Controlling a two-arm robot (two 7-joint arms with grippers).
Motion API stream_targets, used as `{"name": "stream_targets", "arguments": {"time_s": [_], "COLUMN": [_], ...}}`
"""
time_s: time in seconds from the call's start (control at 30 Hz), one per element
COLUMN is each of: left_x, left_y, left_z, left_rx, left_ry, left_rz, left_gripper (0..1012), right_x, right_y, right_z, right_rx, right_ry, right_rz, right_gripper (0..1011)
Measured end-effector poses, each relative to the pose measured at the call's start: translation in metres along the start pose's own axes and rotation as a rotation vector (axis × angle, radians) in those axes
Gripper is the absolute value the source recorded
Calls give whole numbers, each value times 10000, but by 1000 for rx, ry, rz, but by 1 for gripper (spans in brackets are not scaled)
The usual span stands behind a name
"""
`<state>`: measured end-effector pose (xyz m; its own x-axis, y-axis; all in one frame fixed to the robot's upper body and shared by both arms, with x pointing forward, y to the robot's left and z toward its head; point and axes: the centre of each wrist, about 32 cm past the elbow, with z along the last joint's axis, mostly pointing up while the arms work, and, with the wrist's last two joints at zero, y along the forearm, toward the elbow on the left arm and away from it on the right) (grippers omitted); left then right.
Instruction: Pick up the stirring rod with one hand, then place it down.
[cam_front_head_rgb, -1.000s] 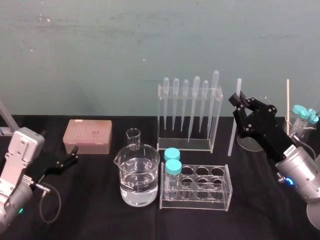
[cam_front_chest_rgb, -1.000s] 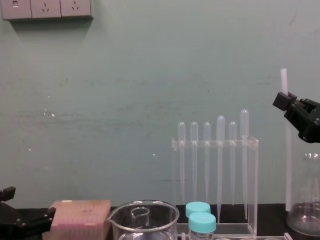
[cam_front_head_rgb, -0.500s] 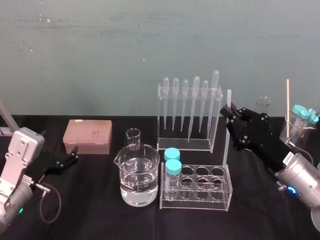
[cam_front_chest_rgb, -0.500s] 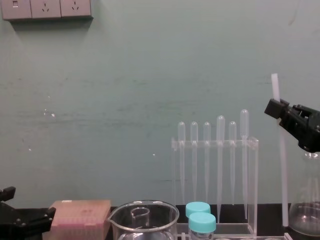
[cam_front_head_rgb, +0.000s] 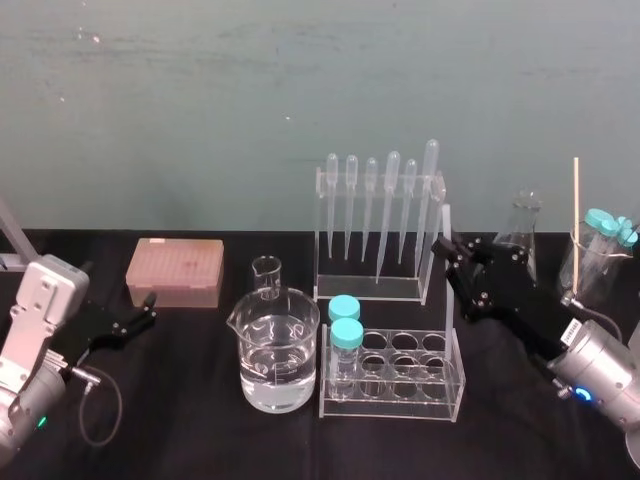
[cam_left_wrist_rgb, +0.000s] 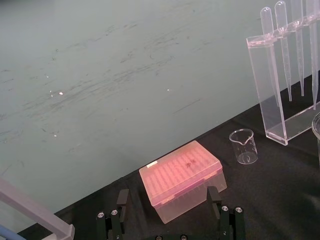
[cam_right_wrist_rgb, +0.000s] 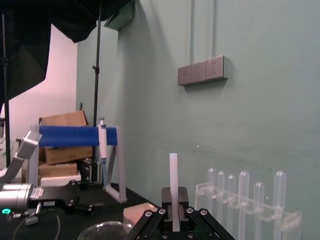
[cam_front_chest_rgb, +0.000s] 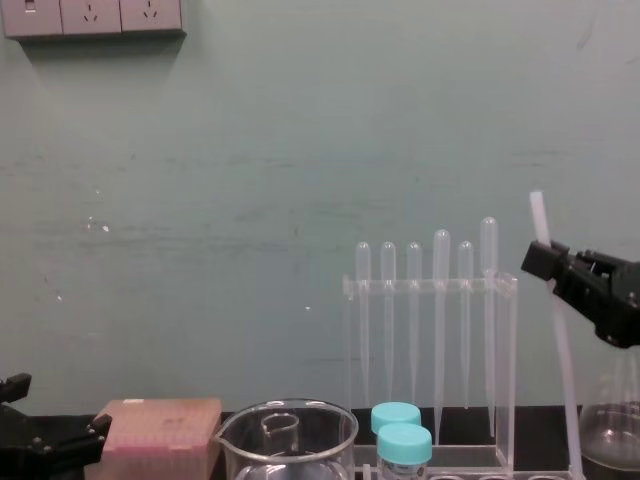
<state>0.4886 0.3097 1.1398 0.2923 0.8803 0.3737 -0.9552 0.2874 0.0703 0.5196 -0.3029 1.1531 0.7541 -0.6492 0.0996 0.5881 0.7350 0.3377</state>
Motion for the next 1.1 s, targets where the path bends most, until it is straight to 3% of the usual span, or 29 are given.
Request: {"name": "stream_targets", "arguments": {"time_s": [0.53, 0.8, 1.1], "left_x": [0, 0, 0], "left_y": [0, 0, 0], "left_z": [0, 0, 0], "left_rx": [0, 0, 0], "left_ry": [0, 0, 0], "left_rz": [0, 0, 0], "left_gripper": [1000, 1000, 1000], "right_x": [82, 126, 137], "right_y": [44, 56, 51], "right_z": [-214, -350, -392], "right_rx": [-53, -114, -148], "right_ry": [47, 77, 91], "right_rz": [63, 88, 92], "right_gripper": [66, 66, 66]}}
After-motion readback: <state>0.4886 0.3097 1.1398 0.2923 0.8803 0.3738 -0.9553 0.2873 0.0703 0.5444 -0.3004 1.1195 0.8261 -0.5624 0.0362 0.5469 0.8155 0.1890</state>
